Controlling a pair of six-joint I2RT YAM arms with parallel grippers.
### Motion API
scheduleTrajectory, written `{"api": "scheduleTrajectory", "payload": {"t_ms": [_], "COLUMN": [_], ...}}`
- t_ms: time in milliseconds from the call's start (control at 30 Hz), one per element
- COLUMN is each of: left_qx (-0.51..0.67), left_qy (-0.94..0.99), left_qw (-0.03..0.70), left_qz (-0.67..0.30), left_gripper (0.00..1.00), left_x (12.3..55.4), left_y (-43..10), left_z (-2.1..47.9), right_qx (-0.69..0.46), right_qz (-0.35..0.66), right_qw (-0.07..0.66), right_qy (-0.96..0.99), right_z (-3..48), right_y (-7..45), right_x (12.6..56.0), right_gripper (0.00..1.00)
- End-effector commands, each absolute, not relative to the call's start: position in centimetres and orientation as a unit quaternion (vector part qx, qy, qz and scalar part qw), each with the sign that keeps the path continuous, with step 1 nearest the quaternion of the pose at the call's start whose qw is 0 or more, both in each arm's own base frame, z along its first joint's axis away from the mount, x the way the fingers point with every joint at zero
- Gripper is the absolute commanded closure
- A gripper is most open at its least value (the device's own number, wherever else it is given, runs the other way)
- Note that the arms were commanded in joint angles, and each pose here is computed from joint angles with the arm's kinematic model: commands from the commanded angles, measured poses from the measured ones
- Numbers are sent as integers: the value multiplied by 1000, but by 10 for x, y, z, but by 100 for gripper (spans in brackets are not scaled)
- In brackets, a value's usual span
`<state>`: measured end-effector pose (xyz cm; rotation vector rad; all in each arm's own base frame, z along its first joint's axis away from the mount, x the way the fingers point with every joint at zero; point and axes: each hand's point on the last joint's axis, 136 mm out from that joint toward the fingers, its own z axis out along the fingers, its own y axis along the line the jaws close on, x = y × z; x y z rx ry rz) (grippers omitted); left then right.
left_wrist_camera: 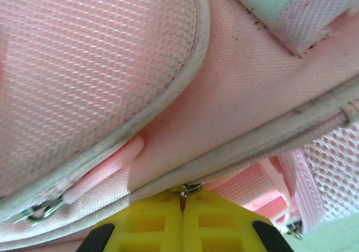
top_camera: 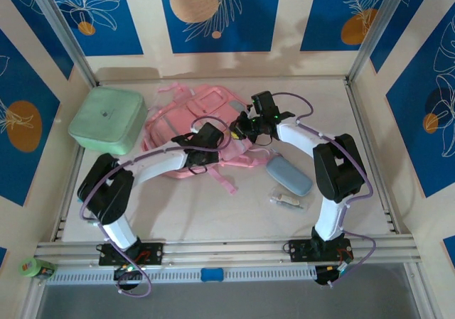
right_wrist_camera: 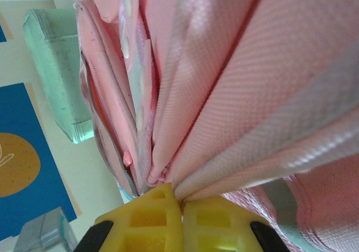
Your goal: Pack the student bag
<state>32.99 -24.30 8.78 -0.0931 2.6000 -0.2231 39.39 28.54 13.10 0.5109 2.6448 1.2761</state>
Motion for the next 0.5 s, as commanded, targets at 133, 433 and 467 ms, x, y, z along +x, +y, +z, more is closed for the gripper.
{"api": "scheduleTrajectory", "payload": {"t_ms": [133,433,467], "left_qx": [-25,-18,-19], "left_qy": [976,980,980], "left_qw": [211,194,196], "left_qz": [-37,-40,-42], "left_gripper": [100,91,89], "left_x": [296,293,295], "left_y": [-204,-206,-207], "left_z": [71,38,38], "right_qx": [137,137,136], "right_qz": [438,447,447], "right_qw": [96,86,84], "right_qy": [883,880,880], "right_z": [150,143,143], "right_y": [278,282,283], "right_x": [424,422,420], "right_gripper": [100,100,100]}}
